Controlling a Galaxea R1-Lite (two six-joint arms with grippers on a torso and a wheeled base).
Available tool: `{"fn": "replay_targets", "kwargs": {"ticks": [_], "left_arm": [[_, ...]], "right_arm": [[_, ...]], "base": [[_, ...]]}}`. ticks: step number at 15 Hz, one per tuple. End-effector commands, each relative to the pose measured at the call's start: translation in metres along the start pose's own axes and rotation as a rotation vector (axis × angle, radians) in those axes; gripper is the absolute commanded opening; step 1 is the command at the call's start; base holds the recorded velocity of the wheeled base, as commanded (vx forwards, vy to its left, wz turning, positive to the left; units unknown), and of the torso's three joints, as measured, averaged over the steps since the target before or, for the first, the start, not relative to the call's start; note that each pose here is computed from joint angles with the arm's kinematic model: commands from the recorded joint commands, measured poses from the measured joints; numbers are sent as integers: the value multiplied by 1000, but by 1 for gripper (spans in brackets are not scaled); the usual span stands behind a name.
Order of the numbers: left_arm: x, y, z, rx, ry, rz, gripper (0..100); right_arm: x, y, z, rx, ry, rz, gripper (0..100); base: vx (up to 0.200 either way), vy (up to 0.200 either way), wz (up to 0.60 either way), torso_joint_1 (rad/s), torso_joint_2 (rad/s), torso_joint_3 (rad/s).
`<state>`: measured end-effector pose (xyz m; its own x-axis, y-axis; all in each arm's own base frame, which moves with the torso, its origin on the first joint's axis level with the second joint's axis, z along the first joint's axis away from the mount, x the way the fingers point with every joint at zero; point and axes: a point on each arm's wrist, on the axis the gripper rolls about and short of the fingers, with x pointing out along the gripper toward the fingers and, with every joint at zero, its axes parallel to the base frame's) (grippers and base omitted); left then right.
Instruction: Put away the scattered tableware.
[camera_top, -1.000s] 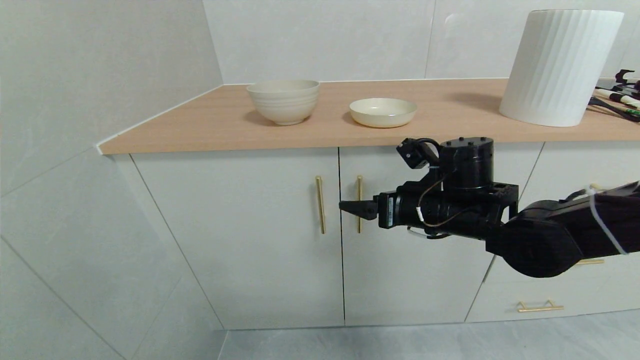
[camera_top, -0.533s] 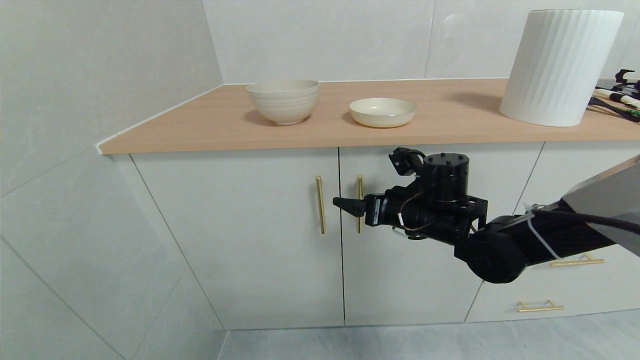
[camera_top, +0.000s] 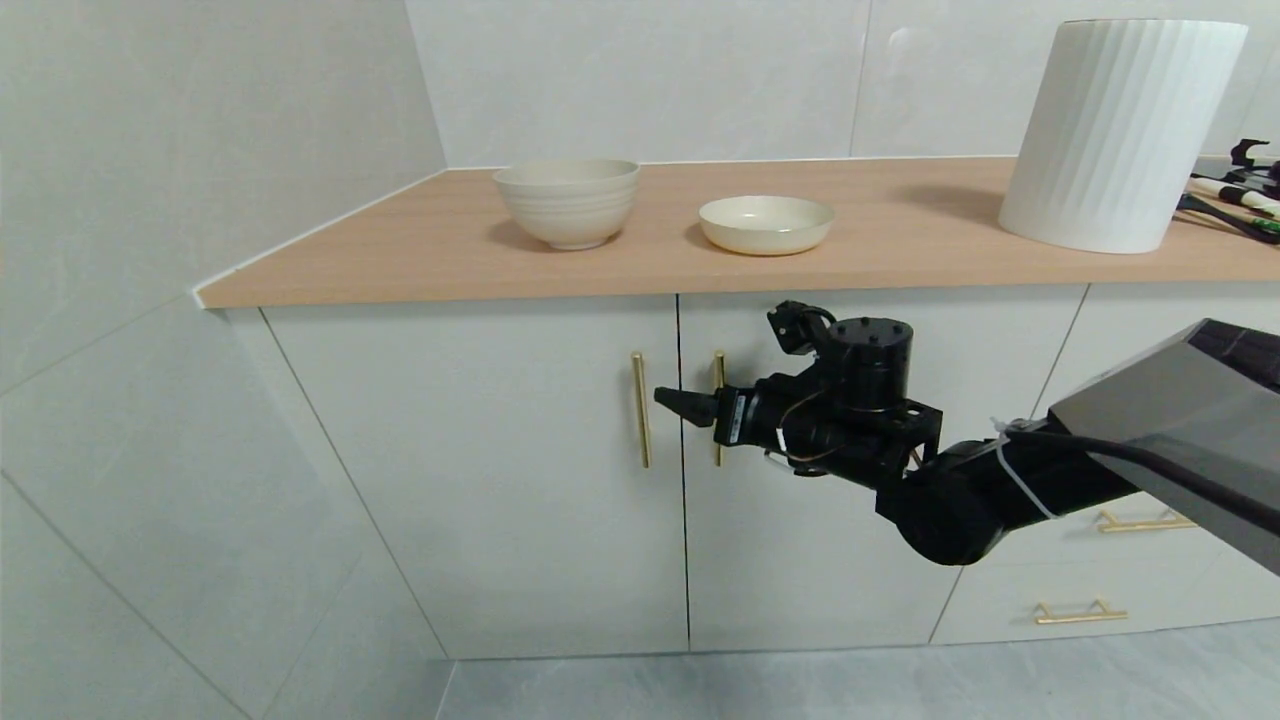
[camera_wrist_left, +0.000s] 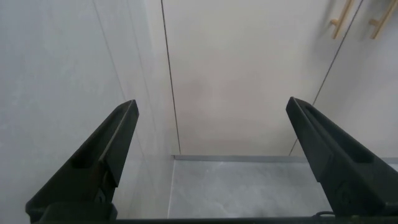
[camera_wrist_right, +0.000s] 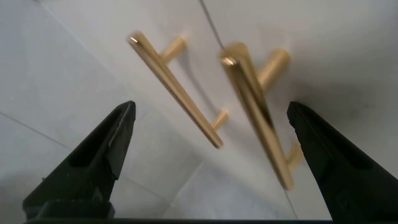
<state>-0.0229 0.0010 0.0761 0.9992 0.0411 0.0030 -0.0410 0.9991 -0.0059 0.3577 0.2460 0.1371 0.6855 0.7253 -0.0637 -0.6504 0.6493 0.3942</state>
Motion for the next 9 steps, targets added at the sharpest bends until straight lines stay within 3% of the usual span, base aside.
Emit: {"fn": "replay_targets", "kwargs": {"ticks": [1, 9], "left_arm": [[0, 0, 0, 0, 0, 0, 100], [0, 0, 0, -2, 0, 0, 100]], "right_arm": [[1, -1, -4, 3, 6, 4, 100], [-17, 17, -10, 88, 91, 179, 100]], "base": [[0, 0, 0, 0, 0, 0], [0, 0, 0, 0, 0, 0]]}}
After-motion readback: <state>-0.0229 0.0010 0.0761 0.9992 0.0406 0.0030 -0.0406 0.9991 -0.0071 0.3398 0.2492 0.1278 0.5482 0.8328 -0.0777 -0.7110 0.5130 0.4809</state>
